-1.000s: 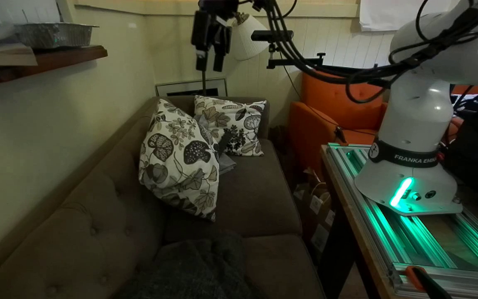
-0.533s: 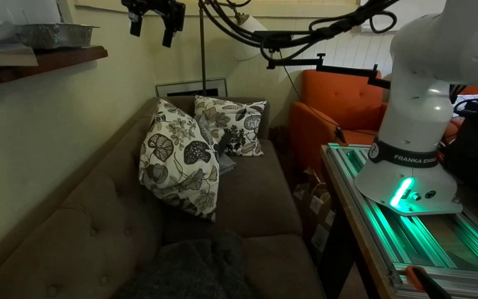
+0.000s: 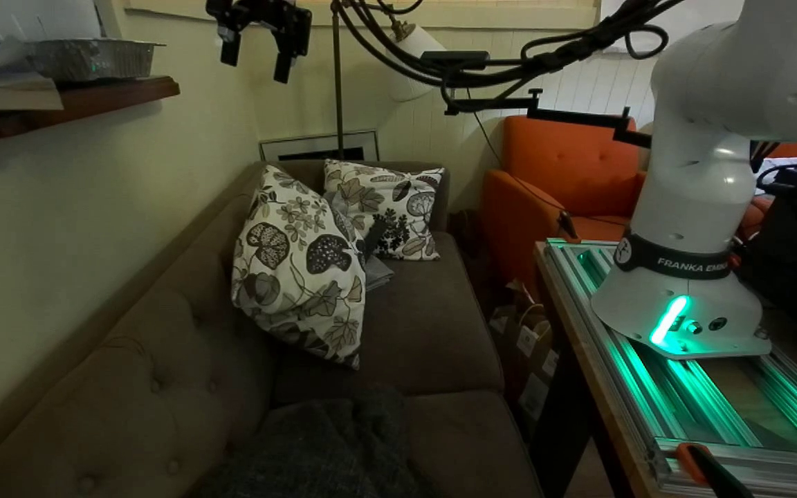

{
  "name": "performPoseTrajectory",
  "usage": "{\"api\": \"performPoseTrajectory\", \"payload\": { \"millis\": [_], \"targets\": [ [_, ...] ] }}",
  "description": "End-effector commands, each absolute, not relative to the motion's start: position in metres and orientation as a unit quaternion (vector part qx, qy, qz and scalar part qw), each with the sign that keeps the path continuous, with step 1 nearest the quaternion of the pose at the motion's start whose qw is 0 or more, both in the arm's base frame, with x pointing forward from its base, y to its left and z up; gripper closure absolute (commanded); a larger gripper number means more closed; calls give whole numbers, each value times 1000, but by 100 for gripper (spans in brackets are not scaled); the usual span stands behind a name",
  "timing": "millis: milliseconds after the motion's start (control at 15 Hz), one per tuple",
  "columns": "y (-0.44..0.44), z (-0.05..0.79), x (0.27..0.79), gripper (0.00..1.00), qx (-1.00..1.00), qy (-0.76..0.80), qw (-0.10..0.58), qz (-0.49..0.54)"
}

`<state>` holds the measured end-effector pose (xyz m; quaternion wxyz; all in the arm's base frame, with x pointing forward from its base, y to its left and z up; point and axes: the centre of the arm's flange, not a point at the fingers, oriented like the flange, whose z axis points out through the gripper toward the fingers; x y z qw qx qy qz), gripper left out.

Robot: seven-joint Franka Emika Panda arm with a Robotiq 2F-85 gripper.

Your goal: Pick up the book from the counter and place it on the right side of the sofa.

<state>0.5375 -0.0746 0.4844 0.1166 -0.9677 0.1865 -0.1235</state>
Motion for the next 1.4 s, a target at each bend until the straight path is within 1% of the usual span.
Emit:
{"api": "performPoseTrajectory", "payload": {
  "millis": [0,200,600,1067,1333],
  "targets": [
    [-75,484,537,0,-968,186,117,-123],
    [-68,482,541,0,-967,189,123,-119],
    [-49,488,569,0,-958,223,133,-124],
    [-55,496,604,0,-937,277,144,-158],
    [-68,499,642,0,-912,319,186,-179]
  ]
}}
